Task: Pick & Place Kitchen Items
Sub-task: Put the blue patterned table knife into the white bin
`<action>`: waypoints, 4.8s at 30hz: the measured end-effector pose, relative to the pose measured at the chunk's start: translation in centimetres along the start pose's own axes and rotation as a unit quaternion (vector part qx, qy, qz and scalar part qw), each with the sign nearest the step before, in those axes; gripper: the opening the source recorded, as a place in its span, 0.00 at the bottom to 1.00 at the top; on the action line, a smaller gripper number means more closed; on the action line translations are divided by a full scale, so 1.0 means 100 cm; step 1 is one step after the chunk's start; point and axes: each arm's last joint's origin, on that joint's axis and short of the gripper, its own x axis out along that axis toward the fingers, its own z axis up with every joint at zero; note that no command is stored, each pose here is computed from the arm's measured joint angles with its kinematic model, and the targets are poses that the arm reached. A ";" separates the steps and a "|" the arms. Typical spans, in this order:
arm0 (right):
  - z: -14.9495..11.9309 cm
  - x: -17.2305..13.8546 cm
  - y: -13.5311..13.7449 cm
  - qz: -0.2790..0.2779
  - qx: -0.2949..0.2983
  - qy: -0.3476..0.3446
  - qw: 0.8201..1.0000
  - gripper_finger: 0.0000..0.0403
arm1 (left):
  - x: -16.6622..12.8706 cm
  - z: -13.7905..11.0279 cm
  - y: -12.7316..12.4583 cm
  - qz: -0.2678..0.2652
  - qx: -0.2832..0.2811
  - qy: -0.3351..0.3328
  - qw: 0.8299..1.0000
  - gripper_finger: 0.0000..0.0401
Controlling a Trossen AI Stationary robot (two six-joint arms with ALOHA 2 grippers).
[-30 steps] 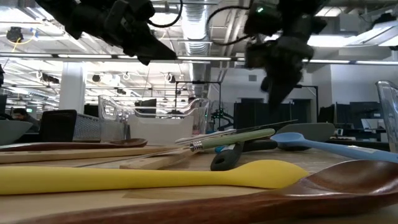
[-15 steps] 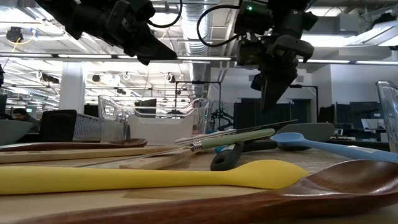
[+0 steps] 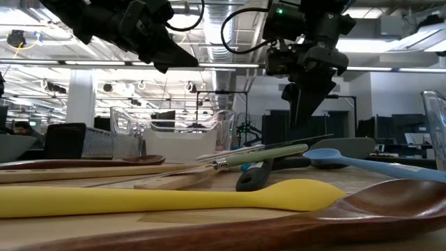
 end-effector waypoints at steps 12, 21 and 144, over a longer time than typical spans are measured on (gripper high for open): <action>-0.005 0.037 -0.004 -0.003 0.003 0.070 0.998 0.50 | 0.000 0.000 0.000 -0.003 -0.011 0.000 1.000 0.00; -0.004 0.053 -0.005 -0.005 0.005 0.089 0.996 0.42 | 0.000 -0.001 0.000 -0.002 -0.011 0.005 1.000 0.00; 0.017 0.053 -0.021 -0.031 -0.031 0.108 0.993 0.08 | 0.000 -0.001 0.000 -0.002 -0.012 0.006 1.000 0.00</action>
